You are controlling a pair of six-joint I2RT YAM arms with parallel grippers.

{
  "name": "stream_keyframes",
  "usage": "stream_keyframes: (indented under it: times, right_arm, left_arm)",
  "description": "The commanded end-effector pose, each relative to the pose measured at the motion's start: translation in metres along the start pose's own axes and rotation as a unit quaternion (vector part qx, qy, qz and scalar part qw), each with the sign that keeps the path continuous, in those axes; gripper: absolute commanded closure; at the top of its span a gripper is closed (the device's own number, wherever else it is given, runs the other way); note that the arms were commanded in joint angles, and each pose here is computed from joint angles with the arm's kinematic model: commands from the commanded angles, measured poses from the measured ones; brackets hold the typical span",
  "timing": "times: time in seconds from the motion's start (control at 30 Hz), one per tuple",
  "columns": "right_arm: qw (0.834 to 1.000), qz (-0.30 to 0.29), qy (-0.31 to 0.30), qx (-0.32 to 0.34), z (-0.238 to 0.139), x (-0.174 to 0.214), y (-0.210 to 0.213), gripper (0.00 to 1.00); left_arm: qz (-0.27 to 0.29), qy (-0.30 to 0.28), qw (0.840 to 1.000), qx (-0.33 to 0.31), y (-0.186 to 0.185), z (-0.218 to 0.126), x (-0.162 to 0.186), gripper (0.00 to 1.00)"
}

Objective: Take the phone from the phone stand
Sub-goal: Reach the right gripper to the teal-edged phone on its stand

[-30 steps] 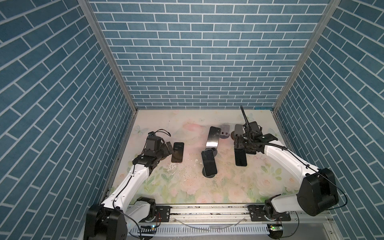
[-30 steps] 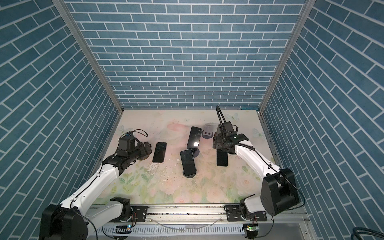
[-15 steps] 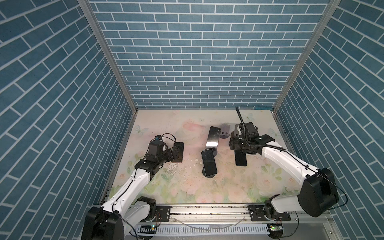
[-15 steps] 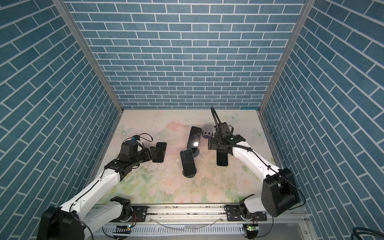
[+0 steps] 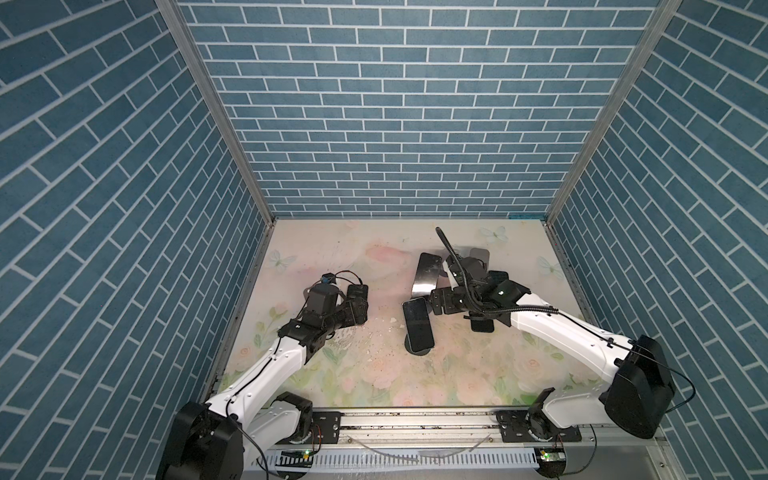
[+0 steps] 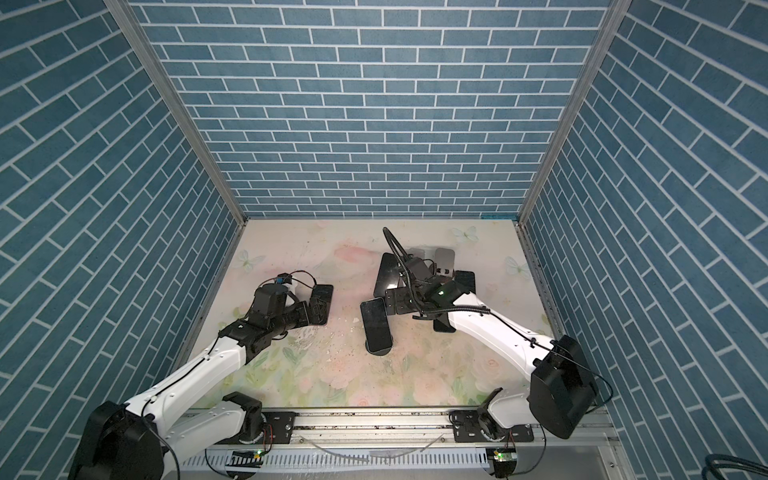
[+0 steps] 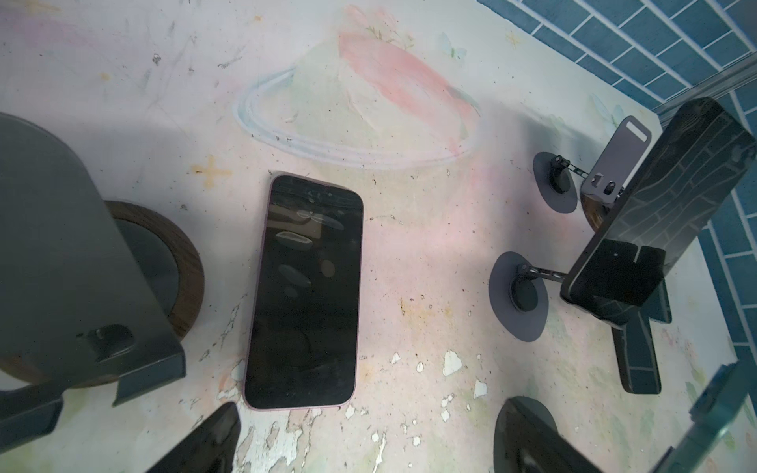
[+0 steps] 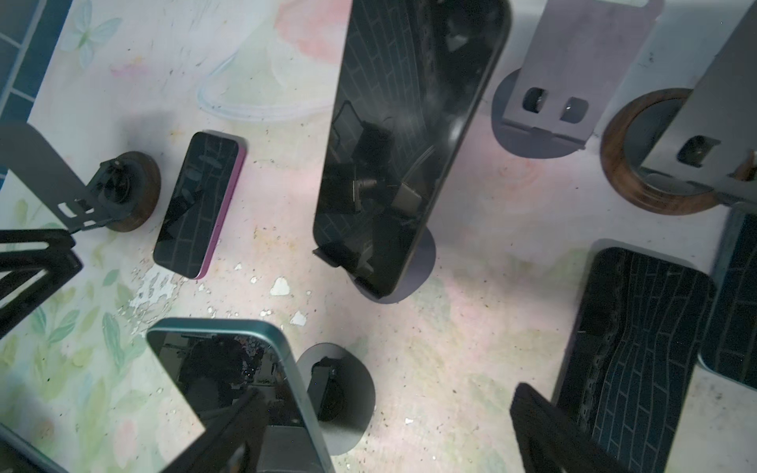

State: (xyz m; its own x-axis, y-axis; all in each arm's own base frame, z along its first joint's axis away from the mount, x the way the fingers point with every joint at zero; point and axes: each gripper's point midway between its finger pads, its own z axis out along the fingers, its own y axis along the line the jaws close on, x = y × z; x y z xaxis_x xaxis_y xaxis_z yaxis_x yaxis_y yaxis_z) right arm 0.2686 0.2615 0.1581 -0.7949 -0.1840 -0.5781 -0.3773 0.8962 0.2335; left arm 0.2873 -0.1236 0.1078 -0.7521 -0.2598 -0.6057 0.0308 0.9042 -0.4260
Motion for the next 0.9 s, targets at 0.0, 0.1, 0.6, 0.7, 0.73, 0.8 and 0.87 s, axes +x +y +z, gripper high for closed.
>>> stream_keyframes:
  times: [0.0,0.1,0.6,0.7,0.73,0.8,0.87]
  right_arm:
    - [1.0,-0.005,-0.013,0.003,0.0,-0.006,0.015,0.04]
    - [1.0,-0.027,-0.009,0.006,0.004,-0.002,0.028,0.04]
    - [0.996,-0.082,-0.017,0.012,0.019,0.002,0.081,0.03]
    - [0.996,-0.085,-0.022,0.03,0.02,0.0,0.082,0.03]
    - [0.995,-0.087,-0.023,0.036,0.021,0.0,0.082,0.02]
    - [0.995,-0.088,-0.024,0.046,0.022,-0.001,0.081,0.02]
    - [0.994,-0.086,-0.022,0.056,0.024,0.0,0.08,0.02]
  left_arm:
    - [-0.001,0.0,1.0,-0.003,0.001,0.004,0.003,0.0]
    - [0.0,0.004,1.0,-0.004,0.001,0.006,0.005,0.0]
    - [0.009,0.005,1.0,-0.013,0.004,0.006,0.009,0.0]
    - [0.011,0.006,1.0,-0.015,0.005,0.006,0.01,0.0]
    - [0.011,0.006,1.0,-0.016,0.006,0.006,0.01,0.0]
    - [0.013,0.007,1.0,-0.017,0.006,0.006,0.011,0.0]
    - [0.014,0.009,1.0,-0.017,0.007,0.007,0.012,0.0]
